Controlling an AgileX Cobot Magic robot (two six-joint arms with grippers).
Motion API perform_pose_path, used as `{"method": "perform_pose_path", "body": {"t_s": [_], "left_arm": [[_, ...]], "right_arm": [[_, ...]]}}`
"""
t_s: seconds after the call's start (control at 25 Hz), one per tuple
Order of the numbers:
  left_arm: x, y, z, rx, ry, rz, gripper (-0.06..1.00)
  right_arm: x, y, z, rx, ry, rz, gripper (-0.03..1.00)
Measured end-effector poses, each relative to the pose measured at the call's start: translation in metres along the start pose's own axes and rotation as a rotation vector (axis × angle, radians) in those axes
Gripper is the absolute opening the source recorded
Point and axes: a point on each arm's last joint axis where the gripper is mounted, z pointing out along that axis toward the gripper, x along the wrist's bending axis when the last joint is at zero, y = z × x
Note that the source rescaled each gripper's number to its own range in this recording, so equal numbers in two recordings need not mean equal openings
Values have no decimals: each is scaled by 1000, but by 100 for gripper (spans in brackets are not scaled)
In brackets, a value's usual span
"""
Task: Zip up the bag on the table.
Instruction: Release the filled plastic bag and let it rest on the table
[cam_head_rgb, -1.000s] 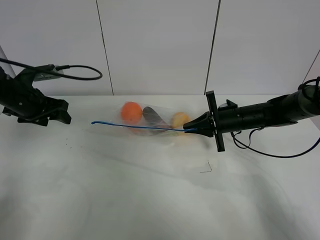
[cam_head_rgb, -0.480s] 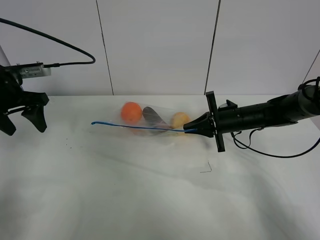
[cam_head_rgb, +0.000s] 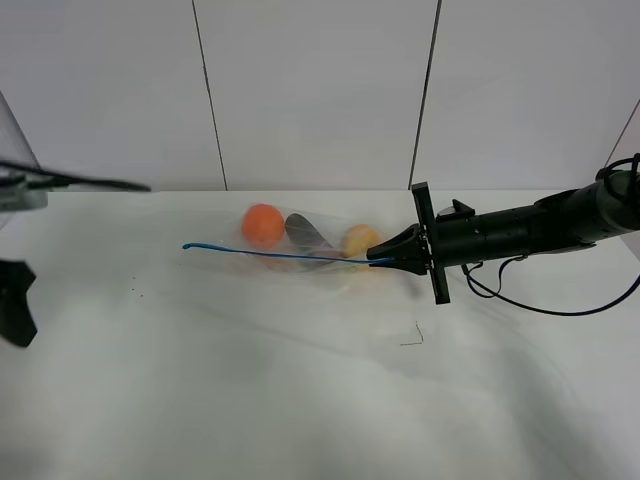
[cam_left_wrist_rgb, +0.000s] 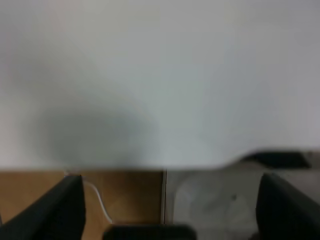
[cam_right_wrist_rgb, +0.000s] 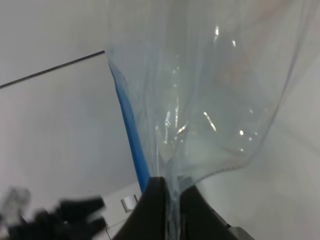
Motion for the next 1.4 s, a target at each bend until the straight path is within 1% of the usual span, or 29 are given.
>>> {"method": "perform_pose_path", "body": {"t_s": [0.16, 0.32, 0.52, 0.64, 0.8, 0.92, 1.4], "left_arm": [[2, -53, 16, -121, 17, 9, 94], [6, -91, 21, -253, 71, 31, 94], [5, -119, 6, -471, 85, 41, 94], [3, -135, 0, -590, 77, 45, 94], [2, -152, -4, -703, 73, 51, 94], [0, -158, -3, -745, 56, 53, 94], [-1, -159, -3, -751, 43, 62, 94]], "right_arm": [[0, 0, 0, 0, 0, 0, 0], [0, 0, 0, 0, 0, 0, 0], [0, 0, 0, 0, 0, 0, 0], [0, 0, 0, 0, 0, 0, 0], [0, 0, 0, 0, 0, 0, 0], [0, 0, 0, 0, 0, 0, 0], [0, 0, 0, 1, -1, -20, 0]]}}
